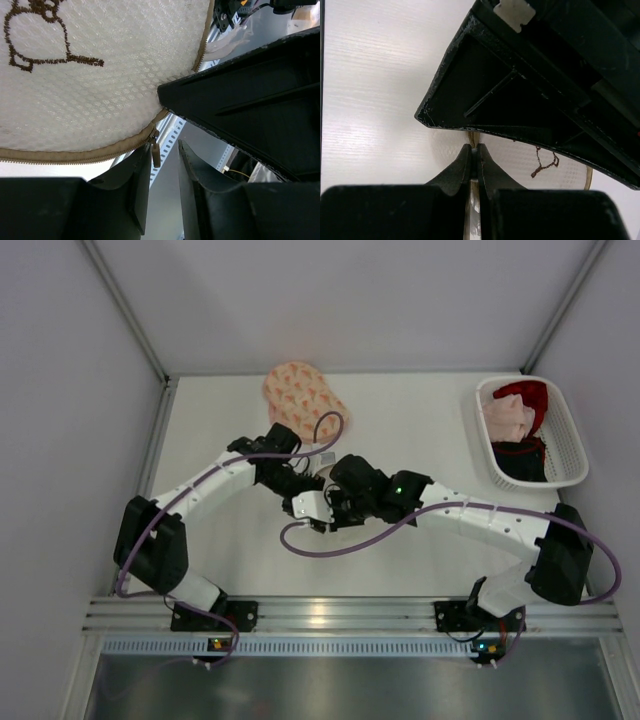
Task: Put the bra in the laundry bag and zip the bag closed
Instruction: Zip the zipper on the laundry bag.
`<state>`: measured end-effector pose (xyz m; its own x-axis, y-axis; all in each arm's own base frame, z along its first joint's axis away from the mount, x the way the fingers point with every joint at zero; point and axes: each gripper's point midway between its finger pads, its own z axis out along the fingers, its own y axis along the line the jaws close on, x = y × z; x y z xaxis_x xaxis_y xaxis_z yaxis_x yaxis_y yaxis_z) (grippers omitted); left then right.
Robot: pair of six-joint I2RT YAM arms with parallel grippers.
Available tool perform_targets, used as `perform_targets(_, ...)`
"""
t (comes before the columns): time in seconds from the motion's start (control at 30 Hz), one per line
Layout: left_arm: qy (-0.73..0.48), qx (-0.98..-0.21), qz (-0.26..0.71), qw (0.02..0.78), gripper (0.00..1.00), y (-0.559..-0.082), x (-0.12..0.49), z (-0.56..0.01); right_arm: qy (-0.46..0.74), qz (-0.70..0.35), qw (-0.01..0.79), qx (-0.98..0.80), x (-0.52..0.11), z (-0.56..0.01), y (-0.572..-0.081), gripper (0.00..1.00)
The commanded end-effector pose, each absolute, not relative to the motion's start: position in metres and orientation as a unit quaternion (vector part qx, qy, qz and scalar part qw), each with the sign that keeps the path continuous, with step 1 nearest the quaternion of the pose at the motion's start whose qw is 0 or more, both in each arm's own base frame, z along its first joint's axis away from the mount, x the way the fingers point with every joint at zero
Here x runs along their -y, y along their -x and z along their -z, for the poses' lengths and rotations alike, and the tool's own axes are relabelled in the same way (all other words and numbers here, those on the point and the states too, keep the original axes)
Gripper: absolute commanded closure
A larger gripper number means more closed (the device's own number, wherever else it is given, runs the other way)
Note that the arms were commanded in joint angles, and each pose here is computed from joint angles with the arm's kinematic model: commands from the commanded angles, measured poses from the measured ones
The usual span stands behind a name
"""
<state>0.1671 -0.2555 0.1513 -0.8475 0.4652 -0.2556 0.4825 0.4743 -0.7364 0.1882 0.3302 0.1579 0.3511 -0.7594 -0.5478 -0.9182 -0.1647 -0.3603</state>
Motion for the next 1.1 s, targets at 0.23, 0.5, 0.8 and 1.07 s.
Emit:
perform_targets(0.23,-0.275,-0.859,0.433,0.018,0.66,-0.174,0.259,-0.159,0.739,-0.137,0.376,-0.542,-0.348,-0.191,-0.189,1.00)
perform_targets(0.5,-0.276,-0.858,0.433,0.020,1.00,-0.173,0.257,-0.158,0.736,-0.120,0.384,-0.545,-0.342,-0.190,-0.193,1.00)
perform_targets(0.8,-0.230,-0.872,0.432,0.035,1.00,-0.188,0.230,-0.151,0.714,-0.091,0.415,-0.557,-0.311,-0.193,-0.210,1.00)
perform_targets(1.07,-0.232,-0.865,0.441,0.064,1.00,-0.196,0.223,-0.163,0.699,-0.084,0.444,-0.554,-0.291,-0.197,-0.231,1.00)
